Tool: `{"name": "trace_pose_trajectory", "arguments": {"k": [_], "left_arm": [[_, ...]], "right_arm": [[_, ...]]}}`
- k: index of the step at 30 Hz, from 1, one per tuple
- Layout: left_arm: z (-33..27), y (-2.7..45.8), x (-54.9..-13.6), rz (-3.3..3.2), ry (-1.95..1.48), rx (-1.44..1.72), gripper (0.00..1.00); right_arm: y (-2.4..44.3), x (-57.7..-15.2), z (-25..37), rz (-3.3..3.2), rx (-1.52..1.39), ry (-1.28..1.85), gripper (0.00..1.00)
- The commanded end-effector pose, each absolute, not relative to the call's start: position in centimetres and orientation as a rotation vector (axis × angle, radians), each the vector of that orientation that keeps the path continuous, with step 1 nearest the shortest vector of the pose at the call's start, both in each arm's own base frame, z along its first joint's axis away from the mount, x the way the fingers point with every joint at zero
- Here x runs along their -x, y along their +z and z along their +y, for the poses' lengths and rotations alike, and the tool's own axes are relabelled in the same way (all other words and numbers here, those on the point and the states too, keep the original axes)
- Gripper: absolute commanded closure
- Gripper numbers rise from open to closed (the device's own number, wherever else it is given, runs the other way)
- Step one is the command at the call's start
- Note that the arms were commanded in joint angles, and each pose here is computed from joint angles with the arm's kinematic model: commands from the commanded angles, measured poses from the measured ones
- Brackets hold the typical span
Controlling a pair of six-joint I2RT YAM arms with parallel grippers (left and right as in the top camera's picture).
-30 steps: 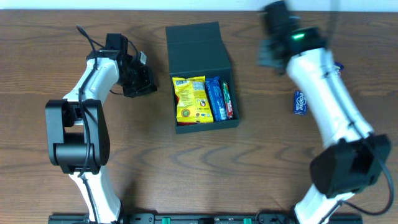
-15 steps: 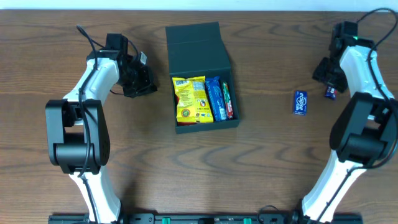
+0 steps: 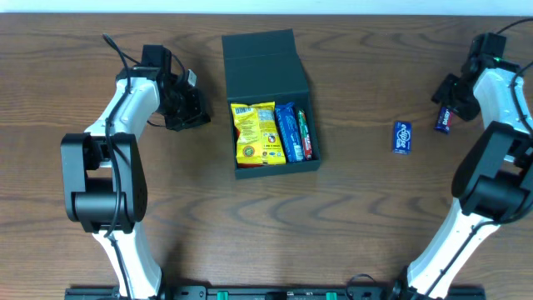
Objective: Pack container
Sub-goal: 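Move the right gripper to the Dairy Milk bar and grasp it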
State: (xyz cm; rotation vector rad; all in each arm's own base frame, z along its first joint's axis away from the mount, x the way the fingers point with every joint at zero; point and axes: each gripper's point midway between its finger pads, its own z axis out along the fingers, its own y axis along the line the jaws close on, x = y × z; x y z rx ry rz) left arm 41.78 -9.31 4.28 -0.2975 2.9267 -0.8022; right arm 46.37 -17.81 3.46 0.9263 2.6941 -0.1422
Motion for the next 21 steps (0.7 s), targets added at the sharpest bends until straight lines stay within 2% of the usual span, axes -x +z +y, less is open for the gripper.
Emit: {"name": "trace_pose_trajectory", "arguments": {"k": [1, 21], "left_arm": [[-9.3, 3.9, -41.9, 2.936, -0.797, 0.277, 0.94], [-9.3, 3.9, -41.8, 2.936, -0.797, 0.279, 0.94]], "right_arm": [[0.9, -46.0, -17.2, 2.768, -0.880, -0.113, 0.46], [-1.1, -46.3, -18.1, 2.763, -0.896, -0.126, 0.49]]}}
